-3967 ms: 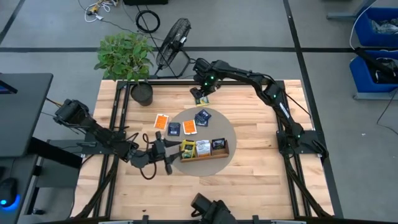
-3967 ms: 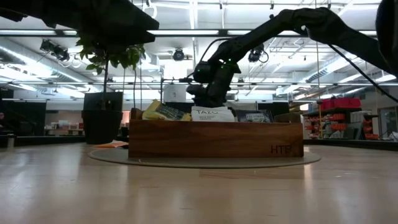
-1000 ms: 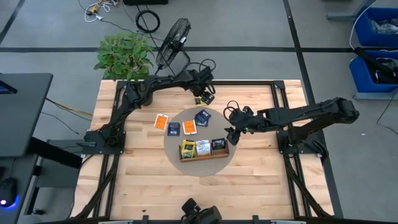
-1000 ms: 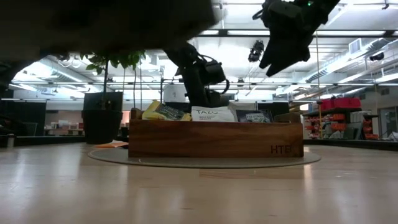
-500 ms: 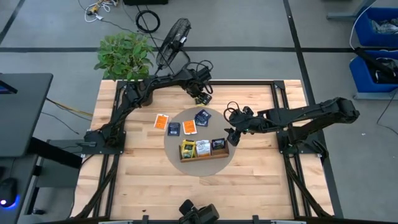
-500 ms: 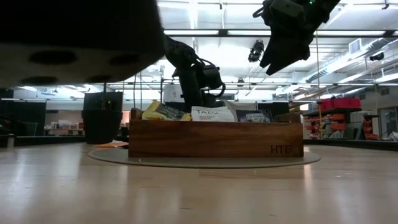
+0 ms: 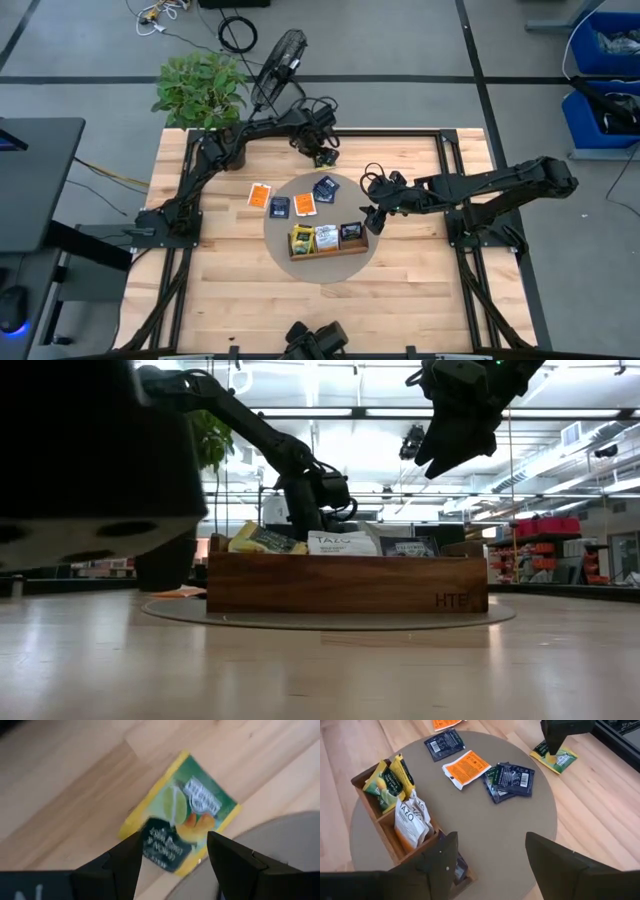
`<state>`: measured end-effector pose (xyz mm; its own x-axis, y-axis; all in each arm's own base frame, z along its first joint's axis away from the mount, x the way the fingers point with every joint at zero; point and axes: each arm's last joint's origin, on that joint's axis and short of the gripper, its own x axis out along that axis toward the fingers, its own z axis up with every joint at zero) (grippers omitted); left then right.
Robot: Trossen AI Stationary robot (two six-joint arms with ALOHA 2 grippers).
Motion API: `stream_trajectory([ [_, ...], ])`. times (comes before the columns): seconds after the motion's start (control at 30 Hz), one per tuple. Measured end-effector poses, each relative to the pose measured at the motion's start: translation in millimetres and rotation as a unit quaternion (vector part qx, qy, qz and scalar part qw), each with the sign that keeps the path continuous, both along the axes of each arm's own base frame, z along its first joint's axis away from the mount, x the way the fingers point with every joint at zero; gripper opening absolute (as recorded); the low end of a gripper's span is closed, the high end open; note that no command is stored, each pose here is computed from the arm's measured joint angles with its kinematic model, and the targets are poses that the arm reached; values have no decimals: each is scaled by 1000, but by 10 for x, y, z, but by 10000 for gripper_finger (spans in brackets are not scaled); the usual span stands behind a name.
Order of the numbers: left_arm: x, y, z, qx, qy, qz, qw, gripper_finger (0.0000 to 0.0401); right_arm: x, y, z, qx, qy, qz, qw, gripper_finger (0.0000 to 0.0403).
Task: Pick & Place Tea
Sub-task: Put the yellow tea bag into the left section of the wooden organizer
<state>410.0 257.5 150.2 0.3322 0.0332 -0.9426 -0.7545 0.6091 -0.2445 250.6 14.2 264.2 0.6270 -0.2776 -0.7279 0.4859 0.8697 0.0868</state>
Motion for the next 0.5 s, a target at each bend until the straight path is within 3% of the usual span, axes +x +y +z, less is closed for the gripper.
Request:
stream_trajectory([
  [0.27, 8, -25, 12, -5, 0, -18, 1000, 227, 1, 3, -2, 4, 1, 4, 1000, 241],
  [0.5, 1, -27, 236, -1, 18, -52, 998, 227, 2, 5, -2, 2, 3, 13, 1000, 241],
])
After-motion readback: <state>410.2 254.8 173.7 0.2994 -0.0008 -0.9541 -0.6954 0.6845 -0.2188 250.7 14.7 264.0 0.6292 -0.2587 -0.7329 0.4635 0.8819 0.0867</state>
